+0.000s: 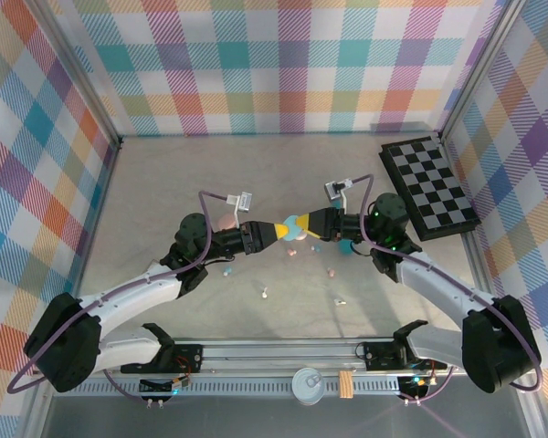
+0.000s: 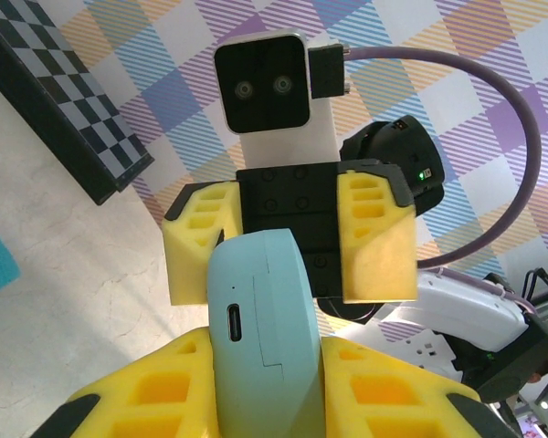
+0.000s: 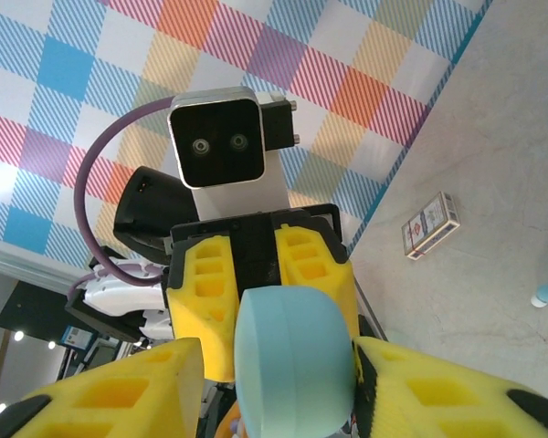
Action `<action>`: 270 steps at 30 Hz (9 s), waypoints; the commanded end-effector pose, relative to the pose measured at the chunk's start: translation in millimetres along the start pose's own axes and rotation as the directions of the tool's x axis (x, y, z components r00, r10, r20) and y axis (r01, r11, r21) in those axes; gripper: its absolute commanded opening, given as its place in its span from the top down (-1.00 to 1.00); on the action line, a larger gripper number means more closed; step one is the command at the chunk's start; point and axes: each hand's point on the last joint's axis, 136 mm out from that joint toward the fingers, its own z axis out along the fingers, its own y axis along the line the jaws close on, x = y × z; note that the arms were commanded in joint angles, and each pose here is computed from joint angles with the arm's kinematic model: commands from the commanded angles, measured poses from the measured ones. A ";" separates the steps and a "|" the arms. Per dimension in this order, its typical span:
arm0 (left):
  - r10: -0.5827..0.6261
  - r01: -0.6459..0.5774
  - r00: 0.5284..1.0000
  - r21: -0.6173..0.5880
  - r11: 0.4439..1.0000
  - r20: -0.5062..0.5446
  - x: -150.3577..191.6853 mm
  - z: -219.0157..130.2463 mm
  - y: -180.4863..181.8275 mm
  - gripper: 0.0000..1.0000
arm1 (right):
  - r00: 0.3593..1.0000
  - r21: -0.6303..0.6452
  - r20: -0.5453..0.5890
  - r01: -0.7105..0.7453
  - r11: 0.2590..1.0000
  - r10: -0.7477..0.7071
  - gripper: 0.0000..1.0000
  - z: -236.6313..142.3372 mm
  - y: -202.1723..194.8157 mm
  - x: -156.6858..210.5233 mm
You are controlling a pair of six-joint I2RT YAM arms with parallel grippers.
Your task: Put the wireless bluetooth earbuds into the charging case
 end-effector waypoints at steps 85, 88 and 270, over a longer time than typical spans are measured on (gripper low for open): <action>0.846 -0.827 0.475 -0.205 0.523 0.240 -24.3 56.3 12.5 -0.04 | 0.889 -0.007 0.226 -0.408 0.913 0.399 0.70 -14.0 -11.2 -52.4; 0.847 -0.827 0.474 -0.207 0.522 0.242 -25.2 56.1 12.0 0.02 | 0.887 -0.005 0.223 -0.413 0.910 0.404 0.70 -13.8 -11.8 -51.4; 0.747 -0.775 0.632 0.172 0.608 0.205 21.4 -37.5 -34.0 0.44 | 0.974 0.945 0.140 -0.185 0.271 0.176 -0.19 -57.8 -257.4 -12.8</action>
